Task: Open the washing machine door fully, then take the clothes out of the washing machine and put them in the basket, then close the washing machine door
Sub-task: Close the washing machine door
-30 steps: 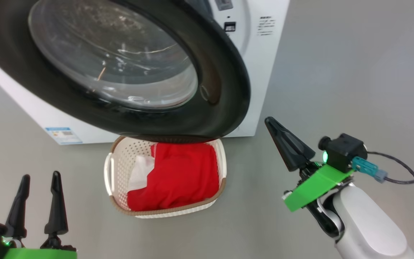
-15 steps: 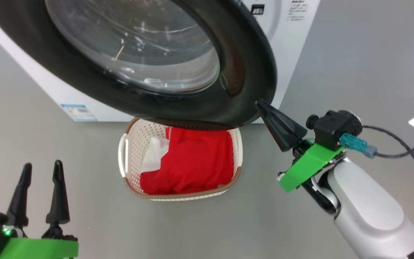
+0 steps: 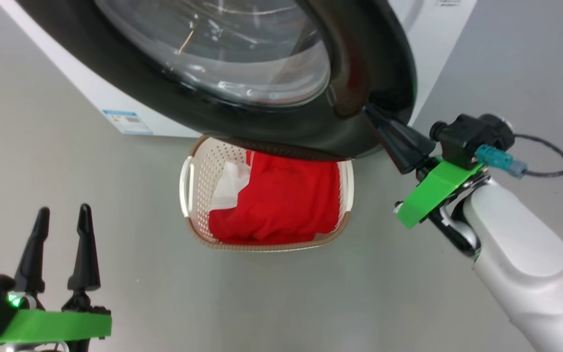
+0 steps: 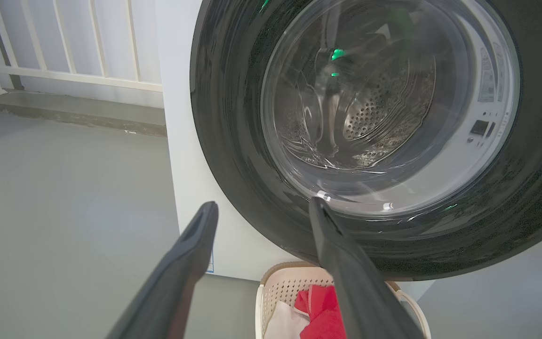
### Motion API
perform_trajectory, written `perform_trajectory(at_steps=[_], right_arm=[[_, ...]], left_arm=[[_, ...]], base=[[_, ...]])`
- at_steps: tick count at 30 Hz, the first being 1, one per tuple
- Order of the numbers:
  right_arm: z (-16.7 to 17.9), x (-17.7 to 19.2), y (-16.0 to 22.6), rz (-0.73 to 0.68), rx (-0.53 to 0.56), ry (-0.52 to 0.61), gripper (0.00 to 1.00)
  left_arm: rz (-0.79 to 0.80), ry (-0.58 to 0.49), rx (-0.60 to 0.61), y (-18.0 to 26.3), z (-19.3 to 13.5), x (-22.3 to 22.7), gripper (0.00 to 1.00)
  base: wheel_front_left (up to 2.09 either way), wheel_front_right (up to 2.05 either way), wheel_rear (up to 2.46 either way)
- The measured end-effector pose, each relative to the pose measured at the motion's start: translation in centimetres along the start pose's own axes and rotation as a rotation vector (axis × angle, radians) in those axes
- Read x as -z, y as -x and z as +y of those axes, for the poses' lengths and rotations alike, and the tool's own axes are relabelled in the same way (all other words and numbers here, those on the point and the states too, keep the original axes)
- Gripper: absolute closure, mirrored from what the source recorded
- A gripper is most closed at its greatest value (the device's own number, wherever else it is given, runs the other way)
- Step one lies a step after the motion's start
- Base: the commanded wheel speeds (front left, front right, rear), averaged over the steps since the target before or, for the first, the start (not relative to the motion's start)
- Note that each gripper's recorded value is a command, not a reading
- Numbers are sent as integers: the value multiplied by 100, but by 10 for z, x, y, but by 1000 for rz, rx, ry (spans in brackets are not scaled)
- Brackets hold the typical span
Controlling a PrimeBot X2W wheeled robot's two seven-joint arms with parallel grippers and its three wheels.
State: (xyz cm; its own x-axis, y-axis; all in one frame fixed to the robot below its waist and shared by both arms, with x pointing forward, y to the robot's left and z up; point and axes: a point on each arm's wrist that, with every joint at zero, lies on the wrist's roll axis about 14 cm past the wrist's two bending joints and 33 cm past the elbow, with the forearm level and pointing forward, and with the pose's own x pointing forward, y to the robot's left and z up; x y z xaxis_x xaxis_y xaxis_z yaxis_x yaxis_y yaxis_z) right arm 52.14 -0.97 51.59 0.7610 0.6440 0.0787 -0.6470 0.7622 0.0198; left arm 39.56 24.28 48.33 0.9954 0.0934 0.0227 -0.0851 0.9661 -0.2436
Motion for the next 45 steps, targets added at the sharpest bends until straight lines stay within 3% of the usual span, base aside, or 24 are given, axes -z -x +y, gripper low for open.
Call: perform_trajectory(at_steps=[13, 21, 31, 45], right_arm=[[-24, 17, -26, 18, 3, 16, 100], [-61, 13, -45, 1, 56, 52, 100], [-82, -1, -71, -45, 94, 63, 100], [-87, -16, -74, -75, 123, 70, 100]], left_arm=[[21, -17, -28, -11, 12, 8, 0], [35, -30, -26, -19, 13, 14, 0], [45, -46, -62, -14, 25, 15, 0], [24, -44, -70, -13, 26, 7, 0]], base=[[0, 0, 0], [0, 0, 0], [0, 0, 0], [0, 0, 0]])
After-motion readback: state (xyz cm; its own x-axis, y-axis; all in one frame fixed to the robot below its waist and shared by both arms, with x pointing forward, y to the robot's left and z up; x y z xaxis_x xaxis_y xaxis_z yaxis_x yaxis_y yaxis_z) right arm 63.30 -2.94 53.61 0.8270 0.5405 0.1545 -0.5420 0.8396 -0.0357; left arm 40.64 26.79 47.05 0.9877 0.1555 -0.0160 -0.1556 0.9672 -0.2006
